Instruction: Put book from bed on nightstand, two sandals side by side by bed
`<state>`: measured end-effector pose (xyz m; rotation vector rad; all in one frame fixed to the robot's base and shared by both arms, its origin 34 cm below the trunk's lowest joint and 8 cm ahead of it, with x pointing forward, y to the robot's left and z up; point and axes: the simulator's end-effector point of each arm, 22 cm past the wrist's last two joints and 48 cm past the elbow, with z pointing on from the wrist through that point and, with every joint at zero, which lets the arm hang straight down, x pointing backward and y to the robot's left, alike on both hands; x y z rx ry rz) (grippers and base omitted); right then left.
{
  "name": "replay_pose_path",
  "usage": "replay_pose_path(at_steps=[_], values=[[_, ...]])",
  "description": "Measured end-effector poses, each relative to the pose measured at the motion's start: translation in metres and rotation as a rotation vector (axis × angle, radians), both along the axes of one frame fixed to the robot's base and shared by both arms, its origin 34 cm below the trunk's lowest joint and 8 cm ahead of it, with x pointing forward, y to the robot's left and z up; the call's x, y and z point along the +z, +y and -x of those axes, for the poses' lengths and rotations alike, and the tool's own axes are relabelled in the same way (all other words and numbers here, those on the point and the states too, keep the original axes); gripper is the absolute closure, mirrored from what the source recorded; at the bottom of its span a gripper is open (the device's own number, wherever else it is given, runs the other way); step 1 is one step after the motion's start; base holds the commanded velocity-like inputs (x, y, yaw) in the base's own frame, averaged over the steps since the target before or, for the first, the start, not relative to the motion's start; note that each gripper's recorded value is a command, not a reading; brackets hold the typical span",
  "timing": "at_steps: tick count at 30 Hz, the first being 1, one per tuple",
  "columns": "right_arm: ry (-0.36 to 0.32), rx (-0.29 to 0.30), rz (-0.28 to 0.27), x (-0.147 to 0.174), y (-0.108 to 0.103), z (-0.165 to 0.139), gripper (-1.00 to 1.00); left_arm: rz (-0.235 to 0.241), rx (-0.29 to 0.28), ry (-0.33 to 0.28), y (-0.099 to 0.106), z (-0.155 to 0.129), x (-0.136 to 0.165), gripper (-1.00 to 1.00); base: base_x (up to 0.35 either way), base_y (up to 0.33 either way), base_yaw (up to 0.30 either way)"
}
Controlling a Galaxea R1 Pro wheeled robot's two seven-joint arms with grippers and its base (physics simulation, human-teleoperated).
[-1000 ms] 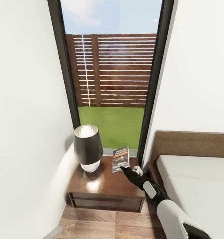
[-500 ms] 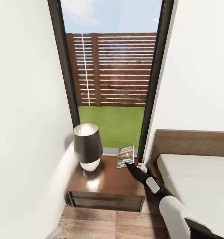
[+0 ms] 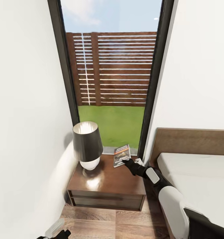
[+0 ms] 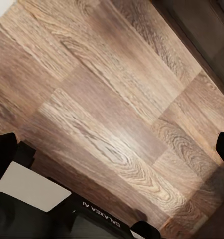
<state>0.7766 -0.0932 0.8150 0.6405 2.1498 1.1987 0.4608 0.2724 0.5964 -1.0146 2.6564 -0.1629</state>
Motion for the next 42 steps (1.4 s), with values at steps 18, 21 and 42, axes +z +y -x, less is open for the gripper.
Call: replay_pose_path(at_steps=[18, 21, 42], values=[[-0.025, -0.019, 0.015, -0.019, -0.019, -0.009, 1.00, 0.121, 0.115, 0.021, -0.013, 0.007, -0.028, -1.00, 0.000, 0.000, -0.069], [-0.029, -0.017, 0.013, -0.023, -0.018, -0.009, 1.00, 0.124, 0.123, 0.029, -0.012, 0.012, -0.035, -1.00, 0.000, 0.000, -0.084], [-0.108, 0.045, -0.131, -0.046, 0.011, 0.007, 1.00, 0.139, 0.170, 0.066, 0.001, 0.032, -0.087, -1.00, 0.000, 0.000, -0.010]])
